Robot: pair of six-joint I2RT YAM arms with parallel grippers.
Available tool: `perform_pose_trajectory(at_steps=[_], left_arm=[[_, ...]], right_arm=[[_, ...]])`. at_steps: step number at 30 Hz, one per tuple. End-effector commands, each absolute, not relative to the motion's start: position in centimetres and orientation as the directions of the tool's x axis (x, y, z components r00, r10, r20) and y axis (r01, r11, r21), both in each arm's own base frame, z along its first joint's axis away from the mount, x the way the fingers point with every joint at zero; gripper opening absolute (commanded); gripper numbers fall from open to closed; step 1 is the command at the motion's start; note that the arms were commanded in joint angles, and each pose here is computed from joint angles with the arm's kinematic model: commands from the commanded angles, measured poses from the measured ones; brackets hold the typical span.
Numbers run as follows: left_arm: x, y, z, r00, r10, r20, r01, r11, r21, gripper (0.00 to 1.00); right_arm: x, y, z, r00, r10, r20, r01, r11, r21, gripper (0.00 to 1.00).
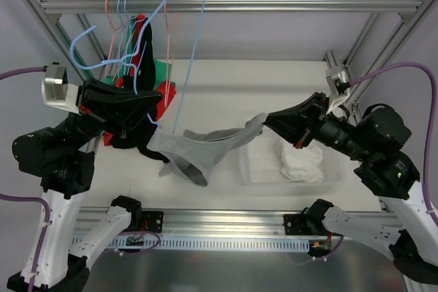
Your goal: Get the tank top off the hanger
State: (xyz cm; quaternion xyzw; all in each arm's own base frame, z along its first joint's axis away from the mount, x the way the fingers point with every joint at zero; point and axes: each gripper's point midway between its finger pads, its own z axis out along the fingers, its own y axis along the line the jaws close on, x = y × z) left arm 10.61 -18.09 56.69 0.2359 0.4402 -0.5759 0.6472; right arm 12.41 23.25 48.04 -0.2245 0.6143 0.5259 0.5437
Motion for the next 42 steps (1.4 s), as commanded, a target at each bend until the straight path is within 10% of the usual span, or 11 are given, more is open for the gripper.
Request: perform_pose_trajectory(at_steps=[1, 18, 19, 20, 22, 34, 42], left_arm=[[6.9, -15.7, 63.4, 0.189, -0.736, -0.651, 0.976, 0.214, 0.041, 0.00], [14.7, -16.2, 54.0, 0.077, -0.522, -0.850, 0.844, 0.487, -0.223, 0.00], [14.5, -15.9, 52.5, 0.065, -0.504, -0.861, 0.828, 0.508, -0.236, 0.00], [15.1, -15.8, 50.4, 0.034, -0.473, -0.881, 0.802, 0.539, -0.258, 0.00], [16.0, -15.1, 46.9, -0.017, -0.440, -0.898, 0.741, 0.598, -0.307, 0.00], [20.2, -15.3, 38.3, -0.353, -0.291, -0.889, 0.538, 0.714, -0.447, 0.00], [27.7, -17.2, 42.7, -0.321, -0.176, -0.931, 0.418, 0.855, -0.306, 0.00]], right_arm=[[9.8, 25.6, 46.1, -0.403, 0.201, -0.893, -0.871, 0.215, 0.442, 0.00], [15.1, 33.9, 27.2, -0.528, -0.094, -0.844, -0.696, 0.618, 0.367, 0.00], [14.9, 34.4, 26.0, -0.542, -0.114, -0.833, -0.697, 0.615, 0.369, 0.06], [14.2, 34.9, 25.3, -0.554, -0.133, -0.822, -0.707, 0.596, 0.380, 0.51], [14.0, 35.1, 23.9, -0.566, -0.147, -0.811, -0.702, 0.601, 0.382, 0.99], [15.2, 31.9, 25.4, -0.535, -0.085, -0.840, -0.661, 0.661, 0.354, 1.00], [15.4, 31.4, 25.2, -0.538, -0.083, -0.839, -0.653, 0.671, 0.352, 1.00]])
